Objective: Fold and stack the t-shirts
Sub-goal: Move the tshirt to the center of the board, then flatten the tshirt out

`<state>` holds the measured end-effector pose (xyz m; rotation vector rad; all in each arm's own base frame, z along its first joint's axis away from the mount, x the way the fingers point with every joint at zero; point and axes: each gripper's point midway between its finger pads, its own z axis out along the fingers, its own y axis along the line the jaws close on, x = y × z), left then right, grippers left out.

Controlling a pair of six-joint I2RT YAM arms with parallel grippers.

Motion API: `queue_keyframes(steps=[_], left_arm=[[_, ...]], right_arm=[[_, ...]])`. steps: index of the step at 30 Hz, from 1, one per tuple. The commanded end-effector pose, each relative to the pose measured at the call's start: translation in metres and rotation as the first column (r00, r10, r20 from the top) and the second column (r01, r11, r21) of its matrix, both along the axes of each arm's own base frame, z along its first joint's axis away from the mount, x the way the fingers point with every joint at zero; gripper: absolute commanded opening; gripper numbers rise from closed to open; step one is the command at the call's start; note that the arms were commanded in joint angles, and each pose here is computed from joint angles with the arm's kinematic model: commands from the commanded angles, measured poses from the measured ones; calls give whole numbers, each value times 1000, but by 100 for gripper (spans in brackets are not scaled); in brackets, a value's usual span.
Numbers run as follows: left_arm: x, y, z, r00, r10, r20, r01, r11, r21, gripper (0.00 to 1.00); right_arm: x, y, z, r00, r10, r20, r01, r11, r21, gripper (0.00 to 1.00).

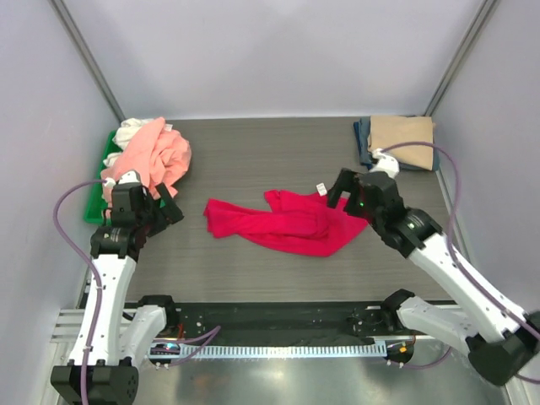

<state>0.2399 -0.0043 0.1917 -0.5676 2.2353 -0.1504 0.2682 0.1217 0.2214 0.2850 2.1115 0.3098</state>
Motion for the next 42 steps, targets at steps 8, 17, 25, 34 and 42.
queue_keyframes(steps=[8,17,25,34,42], left_arm=[[13,-18,-8,995,-103,4,103,993,-56,99],[14,-21,-8,994,-112,7,112,992,-65,99],[14,-22,-9,993,-118,8,118,991,-71,99],[13,-23,-9,992,-122,10,122,990,-75,99],[14,-23,-8,992,-123,13,124,990,-73,99]], right_arm=[[71,129,-69,910,356,-213,-380,922,-79,99],[121,162,-121,870,386,-308,-453,872,-188,95],[136,167,-147,859,358,-365,-466,842,-272,79],[145,163,-173,845,309,-436,-474,810,-346,36],[150,158,-155,867,291,-404,-449,809,-380,1]])
